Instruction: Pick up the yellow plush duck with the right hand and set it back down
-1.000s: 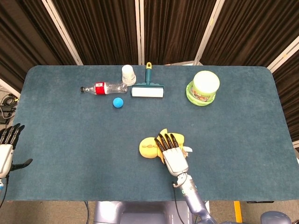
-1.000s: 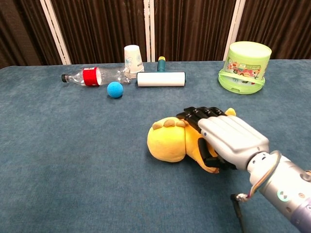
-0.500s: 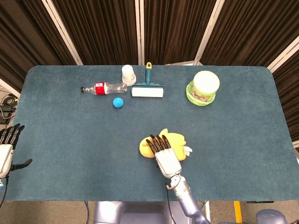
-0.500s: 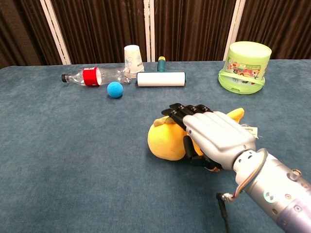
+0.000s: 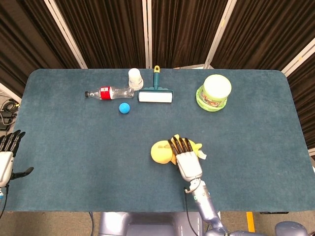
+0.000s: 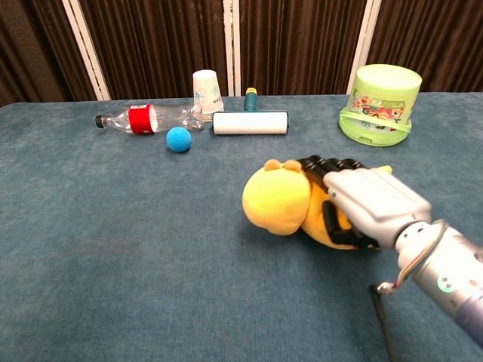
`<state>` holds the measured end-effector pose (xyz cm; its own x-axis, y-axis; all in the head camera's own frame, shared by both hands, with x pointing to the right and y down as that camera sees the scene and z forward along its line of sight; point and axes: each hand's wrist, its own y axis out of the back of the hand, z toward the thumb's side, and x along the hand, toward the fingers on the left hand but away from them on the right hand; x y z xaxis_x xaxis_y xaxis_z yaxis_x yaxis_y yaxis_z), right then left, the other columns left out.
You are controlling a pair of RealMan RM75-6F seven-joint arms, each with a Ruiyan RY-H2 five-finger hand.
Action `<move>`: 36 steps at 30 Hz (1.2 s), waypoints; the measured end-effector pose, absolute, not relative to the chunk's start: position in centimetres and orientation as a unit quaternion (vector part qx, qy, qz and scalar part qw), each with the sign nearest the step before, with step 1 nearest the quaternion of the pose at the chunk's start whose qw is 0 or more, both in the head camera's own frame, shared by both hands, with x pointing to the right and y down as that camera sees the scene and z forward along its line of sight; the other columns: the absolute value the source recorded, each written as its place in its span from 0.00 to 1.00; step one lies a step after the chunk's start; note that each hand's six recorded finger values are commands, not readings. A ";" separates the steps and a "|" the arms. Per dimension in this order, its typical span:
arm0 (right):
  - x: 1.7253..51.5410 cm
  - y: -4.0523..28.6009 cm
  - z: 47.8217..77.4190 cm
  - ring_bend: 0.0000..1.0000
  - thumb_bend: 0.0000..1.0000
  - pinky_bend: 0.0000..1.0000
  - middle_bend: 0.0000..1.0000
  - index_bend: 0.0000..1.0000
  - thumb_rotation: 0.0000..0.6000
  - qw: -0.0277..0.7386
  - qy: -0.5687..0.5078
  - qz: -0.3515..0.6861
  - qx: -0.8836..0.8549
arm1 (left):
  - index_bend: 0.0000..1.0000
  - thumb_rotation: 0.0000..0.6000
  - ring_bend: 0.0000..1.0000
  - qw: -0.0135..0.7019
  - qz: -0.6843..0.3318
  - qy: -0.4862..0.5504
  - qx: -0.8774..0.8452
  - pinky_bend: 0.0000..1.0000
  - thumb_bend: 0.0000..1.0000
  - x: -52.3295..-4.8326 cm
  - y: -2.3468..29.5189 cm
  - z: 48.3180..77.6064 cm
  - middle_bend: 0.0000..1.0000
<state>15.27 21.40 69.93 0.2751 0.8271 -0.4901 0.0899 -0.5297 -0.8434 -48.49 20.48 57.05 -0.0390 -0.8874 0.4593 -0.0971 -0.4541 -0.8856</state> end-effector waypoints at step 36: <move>15.0 23.4 61.9 0.00 0.85 0.00 0.00 0.00 1.00 0.385 -0.352 0.415 -0.745 | 0.00 1.00 0.00 0.345 -0.578 0.416 -0.612 0.00 0.13 -48.0 20.5 56.3 0.00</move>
